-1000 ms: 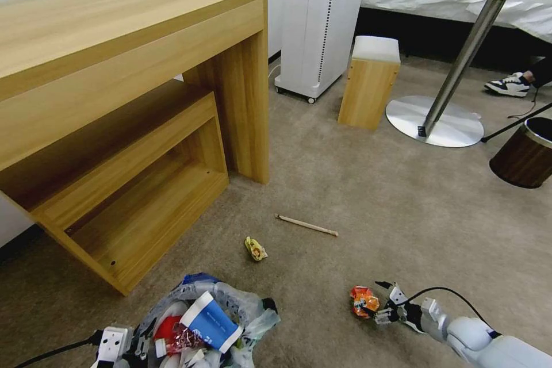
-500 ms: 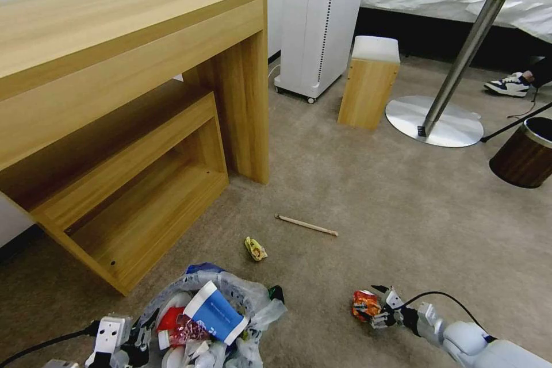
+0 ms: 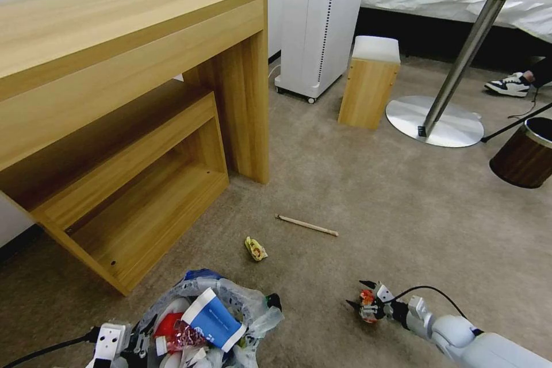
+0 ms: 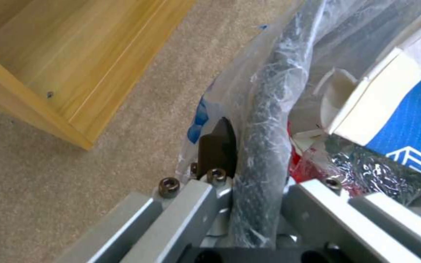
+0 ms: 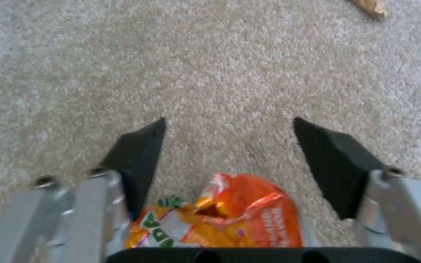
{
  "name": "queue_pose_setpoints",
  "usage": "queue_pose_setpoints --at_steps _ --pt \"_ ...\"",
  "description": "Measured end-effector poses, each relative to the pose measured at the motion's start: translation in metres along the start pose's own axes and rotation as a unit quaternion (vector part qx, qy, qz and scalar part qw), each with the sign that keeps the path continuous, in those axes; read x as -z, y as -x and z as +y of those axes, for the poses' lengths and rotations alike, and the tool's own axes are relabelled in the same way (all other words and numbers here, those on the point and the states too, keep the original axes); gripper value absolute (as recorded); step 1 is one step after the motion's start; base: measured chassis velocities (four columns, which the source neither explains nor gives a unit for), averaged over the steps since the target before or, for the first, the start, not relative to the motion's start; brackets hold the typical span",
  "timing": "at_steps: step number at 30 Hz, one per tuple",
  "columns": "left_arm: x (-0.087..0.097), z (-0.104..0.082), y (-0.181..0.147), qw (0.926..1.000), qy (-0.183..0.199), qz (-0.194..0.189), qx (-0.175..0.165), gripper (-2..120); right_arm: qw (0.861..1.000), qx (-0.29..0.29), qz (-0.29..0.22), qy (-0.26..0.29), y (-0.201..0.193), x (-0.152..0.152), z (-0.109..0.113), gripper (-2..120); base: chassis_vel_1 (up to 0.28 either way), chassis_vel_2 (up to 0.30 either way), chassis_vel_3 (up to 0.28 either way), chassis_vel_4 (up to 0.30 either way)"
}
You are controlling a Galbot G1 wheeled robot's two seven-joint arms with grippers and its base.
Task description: Pick up the trash bin and place the garbage on the floor into it.
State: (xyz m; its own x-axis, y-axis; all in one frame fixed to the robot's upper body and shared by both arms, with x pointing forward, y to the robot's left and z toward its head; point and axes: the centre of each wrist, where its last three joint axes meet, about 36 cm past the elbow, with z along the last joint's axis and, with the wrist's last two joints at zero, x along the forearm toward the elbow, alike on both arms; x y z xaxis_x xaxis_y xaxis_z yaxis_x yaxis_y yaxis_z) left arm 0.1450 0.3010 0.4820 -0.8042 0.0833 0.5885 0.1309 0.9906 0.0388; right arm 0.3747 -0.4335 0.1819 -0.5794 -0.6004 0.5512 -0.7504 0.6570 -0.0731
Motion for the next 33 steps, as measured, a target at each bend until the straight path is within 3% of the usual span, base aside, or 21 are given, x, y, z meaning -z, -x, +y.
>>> queue_pose_setpoints --at_steps 5,10,12,17,20,33 --pt "-0.001 0.001 0.001 1.0 0.002 0.001 0.0 0 1.0 -0.009 -0.004 -0.006 -0.006 -0.006 -0.002 47 0.0 0.0 0.0 0.0" --pt "-0.002 0.002 0.003 1.0 0.005 0.002 -0.001 0 1.0 -0.009 -0.009 -0.009 -0.008 -0.007 -0.002 58 0.0 0.0 0.0 0.0" --pt "-0.002 0.003 0.004 1.0 0.007 0.003 -0.002 0 1.0 -0.011 -0.011 -0.01 -0.011 -0.009 -0.003 71 0.0 0.0 0.0 0.0" --pt "-0.003 0.005 0.004 1.0 0.008 0.005 -0.001 0 1.0 -0.013 -0.013 -0.011 -0.015 -0.011 -0.003 83 0.0 0.0 0.0 0.0" --pt "-0.002 0.005 0.005 1.0 0.008 0.005 0.0 0 1.0 -0.012 -0.01 -0.013 -0.019 -0.013 -0.002 97 0.0 0.0 0.0 0.0" --pt "0.001 0.008 0.004 0.9999 0.013 0.009 0.0 0 1.0 -0.019 0.005 0.001 -0.031 -0.031 0.011 100 0.0 0.0 0.0 0.0"
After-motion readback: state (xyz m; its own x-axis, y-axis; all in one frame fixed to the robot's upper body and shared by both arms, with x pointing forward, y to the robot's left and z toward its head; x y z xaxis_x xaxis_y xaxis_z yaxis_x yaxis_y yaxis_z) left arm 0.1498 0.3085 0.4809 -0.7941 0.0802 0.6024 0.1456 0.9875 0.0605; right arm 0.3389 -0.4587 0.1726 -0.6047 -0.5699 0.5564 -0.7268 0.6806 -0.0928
